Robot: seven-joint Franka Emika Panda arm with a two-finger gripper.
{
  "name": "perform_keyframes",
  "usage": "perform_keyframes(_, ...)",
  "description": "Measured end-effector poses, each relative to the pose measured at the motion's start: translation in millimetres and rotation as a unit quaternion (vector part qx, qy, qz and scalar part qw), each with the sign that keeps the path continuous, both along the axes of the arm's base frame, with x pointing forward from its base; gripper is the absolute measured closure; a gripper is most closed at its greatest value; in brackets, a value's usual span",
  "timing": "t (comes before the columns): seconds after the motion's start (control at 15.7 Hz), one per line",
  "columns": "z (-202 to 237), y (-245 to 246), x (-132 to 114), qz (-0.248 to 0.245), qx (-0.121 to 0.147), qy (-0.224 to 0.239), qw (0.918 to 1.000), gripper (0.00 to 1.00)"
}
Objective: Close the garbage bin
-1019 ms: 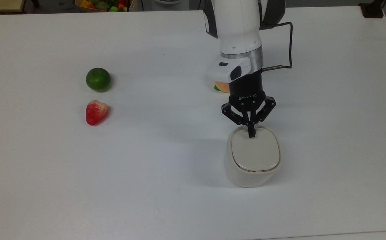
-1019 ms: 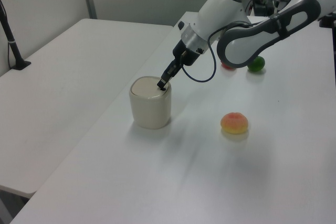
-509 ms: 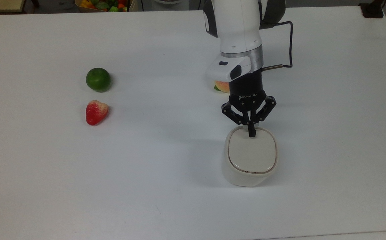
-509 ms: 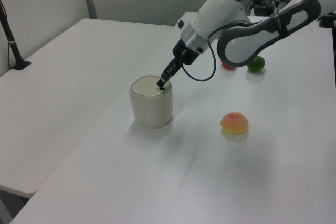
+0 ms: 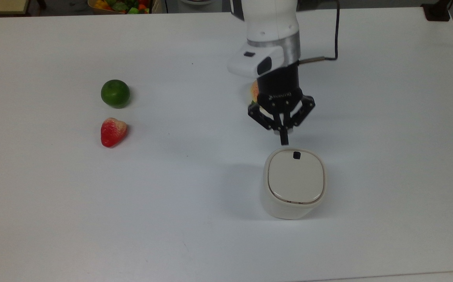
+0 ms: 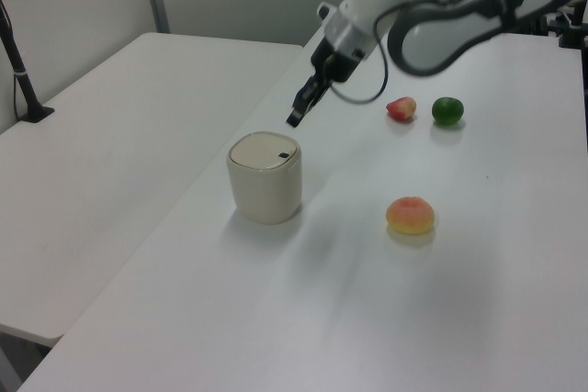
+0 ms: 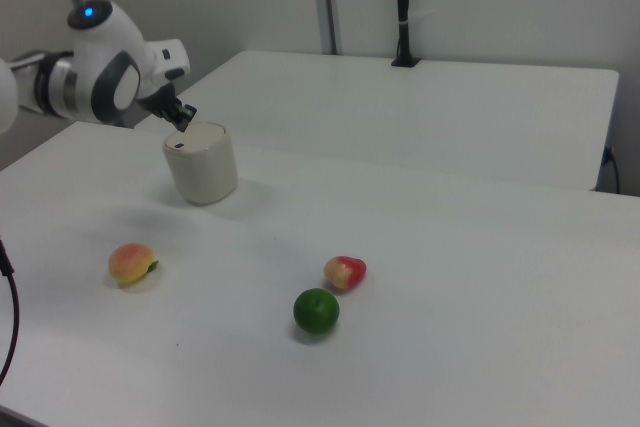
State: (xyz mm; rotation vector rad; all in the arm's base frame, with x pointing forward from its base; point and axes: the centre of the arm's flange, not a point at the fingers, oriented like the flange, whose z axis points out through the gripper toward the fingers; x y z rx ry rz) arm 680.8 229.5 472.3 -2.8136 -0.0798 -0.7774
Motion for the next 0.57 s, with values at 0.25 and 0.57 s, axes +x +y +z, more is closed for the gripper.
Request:
perform_keyframes(0.25, 50, -37, -26, -0.007, -0.016, 0.086, 0.9961, 0.79)
perform_keyframes(0.57, 111, -100, -66, -0.03, -0.024, 0.161, 0.9862, 0.3)
